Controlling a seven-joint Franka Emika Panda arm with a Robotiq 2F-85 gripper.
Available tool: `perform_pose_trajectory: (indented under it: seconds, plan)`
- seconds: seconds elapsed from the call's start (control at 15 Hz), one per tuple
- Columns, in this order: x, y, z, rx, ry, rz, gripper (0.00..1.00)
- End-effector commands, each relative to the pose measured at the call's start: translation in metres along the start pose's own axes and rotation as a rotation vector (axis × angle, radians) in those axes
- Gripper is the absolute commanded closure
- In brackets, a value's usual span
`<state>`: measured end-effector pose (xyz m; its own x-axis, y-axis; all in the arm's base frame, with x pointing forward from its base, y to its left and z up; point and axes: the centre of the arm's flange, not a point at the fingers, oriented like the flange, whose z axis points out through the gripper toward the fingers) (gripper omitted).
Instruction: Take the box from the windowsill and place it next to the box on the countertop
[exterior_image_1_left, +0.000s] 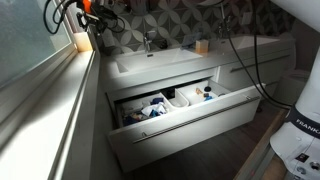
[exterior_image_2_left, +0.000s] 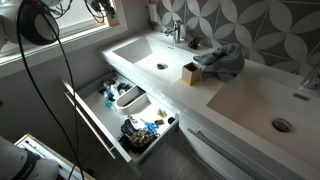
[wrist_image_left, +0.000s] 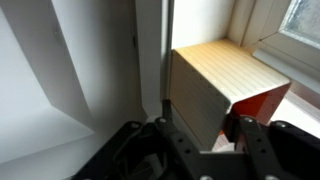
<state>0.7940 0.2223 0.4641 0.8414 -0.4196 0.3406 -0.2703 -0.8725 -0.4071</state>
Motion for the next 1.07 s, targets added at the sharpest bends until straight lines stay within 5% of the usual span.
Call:
perform_pose_trajectory:
  seconds: [0.0, 0.27, 0.6, 1.0]
  plan:
    - [0.019, -0.017, -0.008, -0.017, 0.03, 0.043, 0.79]
    - [0.023, -0.01, -0.03, -0.019, 0.028, 0.088, 1.0]
    - [0.025, 0.007, -0.044, -0.033, -0.057, 0.15, 0.99]
    - [0.022, 0.037, -0.101, -0.173, -0.089, 0.265, 0.99]
